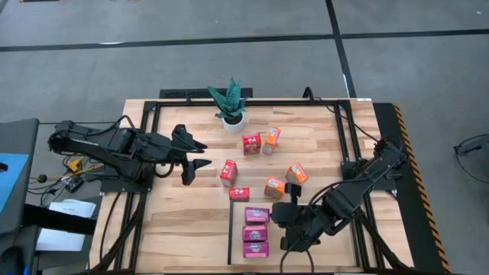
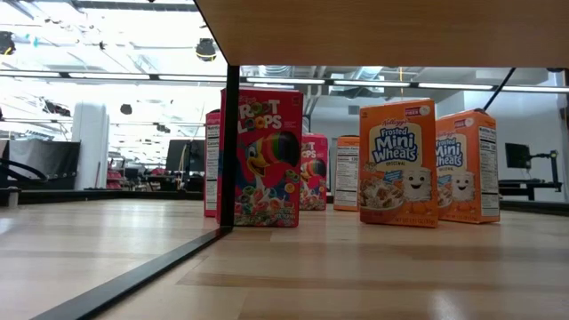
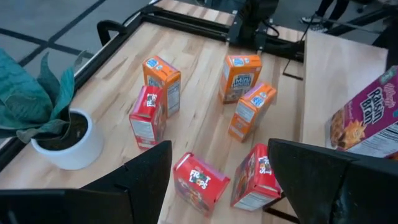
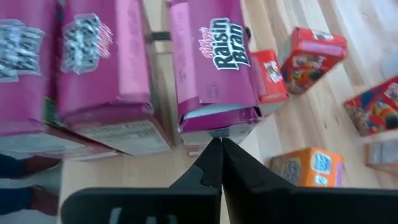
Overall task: Stack cereal on shelf
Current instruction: Put the purple cereal box on the upper left shelf, then put the orange cereal box on the bottom mid shelf
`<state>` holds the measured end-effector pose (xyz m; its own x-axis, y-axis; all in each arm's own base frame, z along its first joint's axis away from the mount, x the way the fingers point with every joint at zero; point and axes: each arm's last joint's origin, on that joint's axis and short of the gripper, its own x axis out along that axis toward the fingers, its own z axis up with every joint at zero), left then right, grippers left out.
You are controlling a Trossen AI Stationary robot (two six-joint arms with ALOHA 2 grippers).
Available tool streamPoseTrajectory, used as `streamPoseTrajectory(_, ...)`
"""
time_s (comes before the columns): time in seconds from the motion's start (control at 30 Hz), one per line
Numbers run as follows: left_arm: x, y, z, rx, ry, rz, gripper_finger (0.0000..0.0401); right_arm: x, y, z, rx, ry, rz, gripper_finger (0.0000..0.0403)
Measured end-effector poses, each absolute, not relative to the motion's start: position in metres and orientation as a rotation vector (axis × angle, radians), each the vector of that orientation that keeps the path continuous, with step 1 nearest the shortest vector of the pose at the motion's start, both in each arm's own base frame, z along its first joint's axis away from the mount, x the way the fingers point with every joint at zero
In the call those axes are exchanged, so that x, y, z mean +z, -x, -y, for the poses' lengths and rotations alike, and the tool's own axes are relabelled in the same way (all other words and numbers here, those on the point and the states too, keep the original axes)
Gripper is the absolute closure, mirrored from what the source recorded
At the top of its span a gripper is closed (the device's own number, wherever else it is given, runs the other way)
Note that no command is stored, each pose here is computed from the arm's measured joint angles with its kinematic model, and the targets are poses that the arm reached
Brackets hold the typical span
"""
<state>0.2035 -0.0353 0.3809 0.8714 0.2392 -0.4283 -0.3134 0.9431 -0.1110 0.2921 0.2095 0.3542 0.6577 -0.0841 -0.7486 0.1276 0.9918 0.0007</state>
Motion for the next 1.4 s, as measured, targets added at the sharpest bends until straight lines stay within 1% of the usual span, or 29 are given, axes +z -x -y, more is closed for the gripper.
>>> streamPoseTrajectory(0.13, 0.382, -0.203, 0.035, 0.29, 0.18, -0.419, 0.0146, 0.353, -0.294, -0.21, -0.105, -0.037, -0.855, 0.0371)
streamPoseTrajectory(0.33, 0.381, -0.203, 0.035, 0.289, 0.172, -0.421, 0.0146, 0.353, -0.295, -0.209, -0.091, -0.024, -0.854, 0.0388)
streamPoseTrajectory(0.43, 0.381, -0.203, 0.035, 0.289, 0.172, -0.421, 0.0146, 0.353, -0.296, -0.207, -0.095, -0.021, -0.855, 0.0389)
streamPoseTrajectory(0.57, 0.381, -0.203, 0.035, 0.287, 0.172, -0.421, 0.0146, 0.354, -0.292, -0.203, -0.115, -0.016, -0.882, 0.0373)
streamPoseTrajectory(0.67, 0.381, -0.203, 0.036, 0.254, 0.172, -0.43, 0.0146, 0.364, -0.282, -0.195, -0.123, -0.027, -0.885, 0.0362)
streamPoseTrajectory(0.73, 0.381, -0.203, 0.037, 0.24, 0.175, -0.433, 0.0146, 0.369, -0.272, -0.182, -0.183, -0.052, -0.928, 0.0357)
streamPoseTrajectory(0.8, 0.381, -0.203, 0.037, 0.237, 0.175, -0.434, 0.0146, 0.373, -0.26, -0.164, -0.286, -0.099, -1.006, 0.0348)
streamPoseTrajectory(0.9, 0.381, -0.203, 0.037, 0.232, 0.176, -0.435, 0.0146, 0.376, -0.245, -0.138, -0.43, -0.132, -1.125, 0.0318)
streamPoseTrajectory(0.97, 0.381, -0.203, 0.037, 0.221, 0.179, -0.438, 0.0146, 0.378, -0.243, -0.127, -0.472, -0.181, -1.115, 0.0285)
streamPoseTrajectory(1.03, 0.381, -0.203, 0.037, 0.217, 0.181, -0.438, 0.0146, 0.376, -0.242, -0.118, -0.474, -0.224, -1.09, 0.0242)
streamPoseTrajectory(1.1, 0.381, -0.203, 0.037, 0.214, 0.181, -0.439, 0.0146, 0.369, -0.24, -0.107, -0.5, -0.269, -1.111, 0.0194)
streamPoseTrajectory(1.17, 0.381, -0.203, 0.037, 0.214, 0.181, -0.439, 0.0146, 0.353, -0.237, -0.096, -0.564, -0.292, -1.178, 0.015)
streamPoseTrajectory(1.23, 0.381, -0.203, 0.037, 0.214, 0.182, -0.439, 0.0146, 0.334, -0.236, -0.086, -0.613, -0.304, -1.218, 0.0116)
streamPoseTrajectory(1.3, 0.381, -0.203, 0.037, 0.213, 0.182, -0.439, 0.0146, 0.319, -0.236, -0.077, -0.624, -0.341, -1.202, 0.0094)
streamPoseTrajectory(1.4, 0.381, -0.203, 0.037, 0.217, 0.182, -0.438, 0.0146, 0.299, -0.235, -0.065, -0.608, -0.41, -1.204, 0.0081)
